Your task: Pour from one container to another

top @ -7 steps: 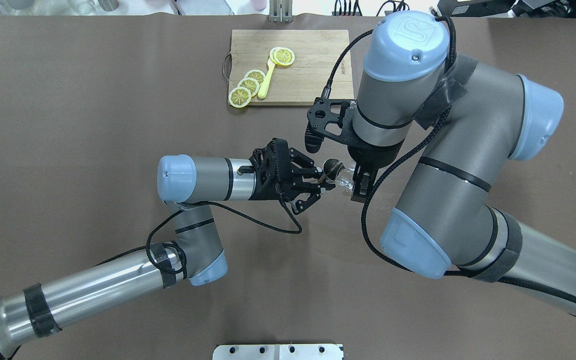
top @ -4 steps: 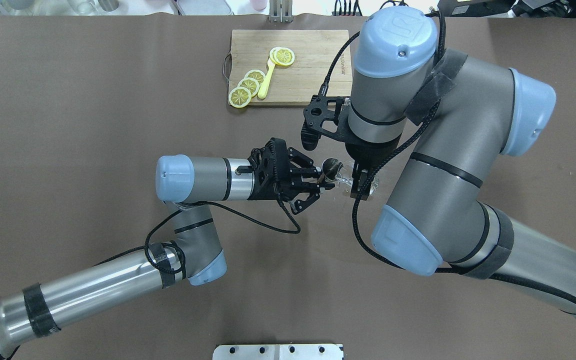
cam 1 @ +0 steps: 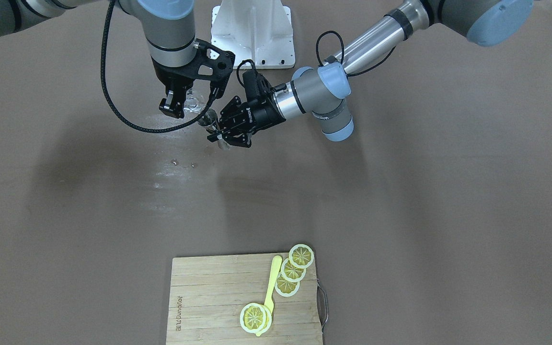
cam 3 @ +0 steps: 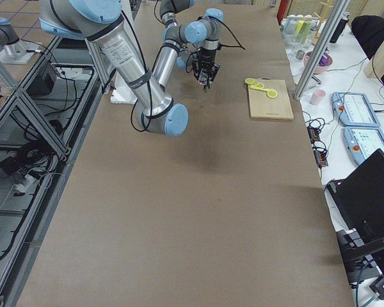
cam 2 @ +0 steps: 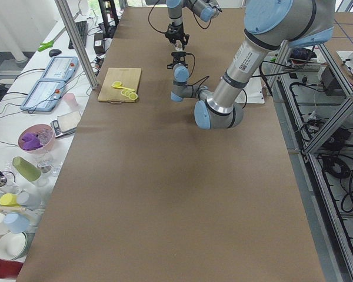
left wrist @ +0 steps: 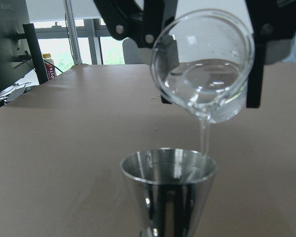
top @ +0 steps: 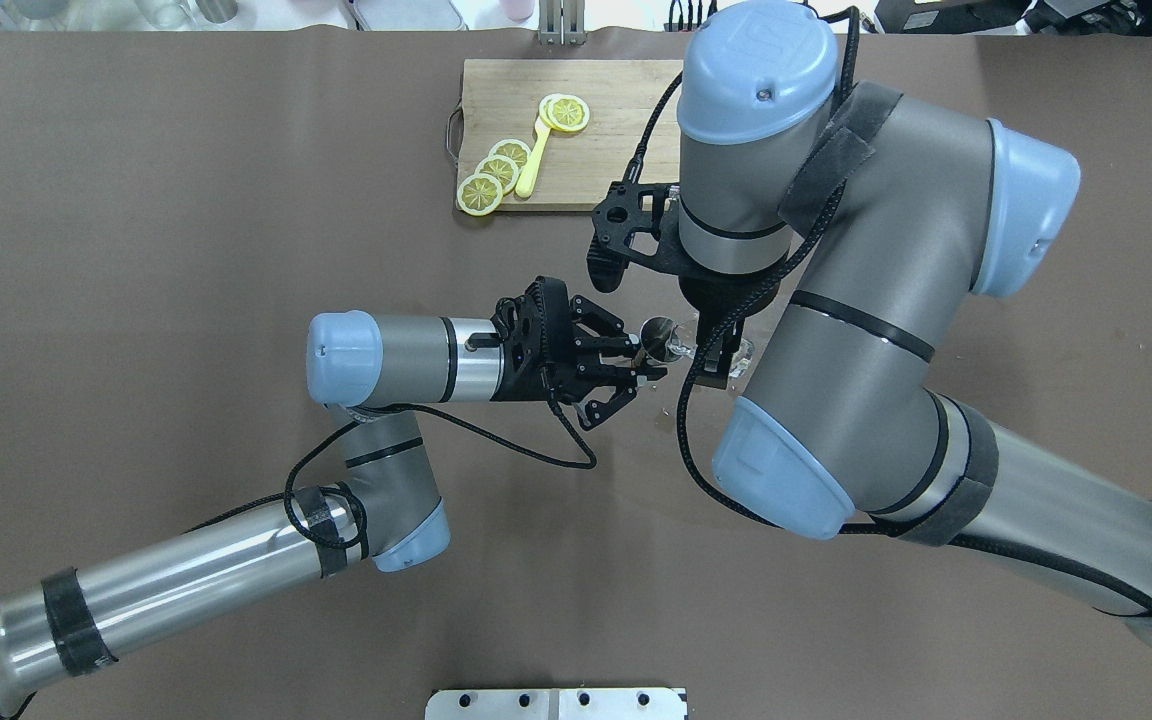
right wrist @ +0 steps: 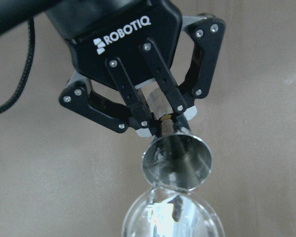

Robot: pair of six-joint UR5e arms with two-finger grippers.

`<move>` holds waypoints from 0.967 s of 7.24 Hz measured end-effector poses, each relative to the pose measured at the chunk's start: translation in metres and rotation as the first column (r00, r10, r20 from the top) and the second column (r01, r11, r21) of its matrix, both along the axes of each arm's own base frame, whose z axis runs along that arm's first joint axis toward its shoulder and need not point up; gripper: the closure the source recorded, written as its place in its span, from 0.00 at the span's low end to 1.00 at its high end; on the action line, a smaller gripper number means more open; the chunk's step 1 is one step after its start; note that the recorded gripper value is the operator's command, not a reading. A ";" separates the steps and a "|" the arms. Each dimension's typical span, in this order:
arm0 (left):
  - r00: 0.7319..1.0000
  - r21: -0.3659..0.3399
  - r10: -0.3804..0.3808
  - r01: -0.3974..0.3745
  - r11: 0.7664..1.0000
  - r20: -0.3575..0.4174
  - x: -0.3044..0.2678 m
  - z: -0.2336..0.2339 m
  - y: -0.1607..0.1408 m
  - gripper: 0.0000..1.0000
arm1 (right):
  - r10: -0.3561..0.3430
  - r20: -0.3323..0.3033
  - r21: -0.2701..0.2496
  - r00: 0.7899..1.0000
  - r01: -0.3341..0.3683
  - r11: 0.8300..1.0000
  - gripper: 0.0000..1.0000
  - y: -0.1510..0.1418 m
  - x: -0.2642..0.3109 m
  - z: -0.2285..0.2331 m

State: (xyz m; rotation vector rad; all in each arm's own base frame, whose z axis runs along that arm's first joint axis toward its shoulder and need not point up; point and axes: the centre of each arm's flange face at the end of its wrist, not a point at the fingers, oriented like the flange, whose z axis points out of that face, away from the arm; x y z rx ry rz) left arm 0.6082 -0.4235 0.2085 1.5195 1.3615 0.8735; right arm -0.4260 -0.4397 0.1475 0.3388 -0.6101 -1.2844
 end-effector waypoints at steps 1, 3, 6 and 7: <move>1.000 0.001 0.001 -0.001 1.000 -0.002 0.000 0.000 0.001 1.00 | -0.008 -0.007 0.011 1.000 0.008 1.000 1.00 -0.004 -0.004 -0.002; 1.000 0.002 0.001 -0.001 1.000 -0.005 0.000 -0.001 0.001 1.00 | -0.013 -0.015 0.018 1.000 0.013 1.000 1.00 -0.006 -0.005 -0.004; 1.000 0.002 0.001 -0.001 1.000 -0.005 0.000 -0.001 0.001 1.00 | -0.020 -0.035 0.010 0.999 0.021 1.000 1.00 -0.006 -0.004 -0.007; 1.000 0.003 0.001 -0.001 1.000 -0.005 0.000 -0.001 0.001 1.00 | -0.021 -0.041 0.009 0.999 0.021 1.000 1.00 -0.006 -0.003 -0.008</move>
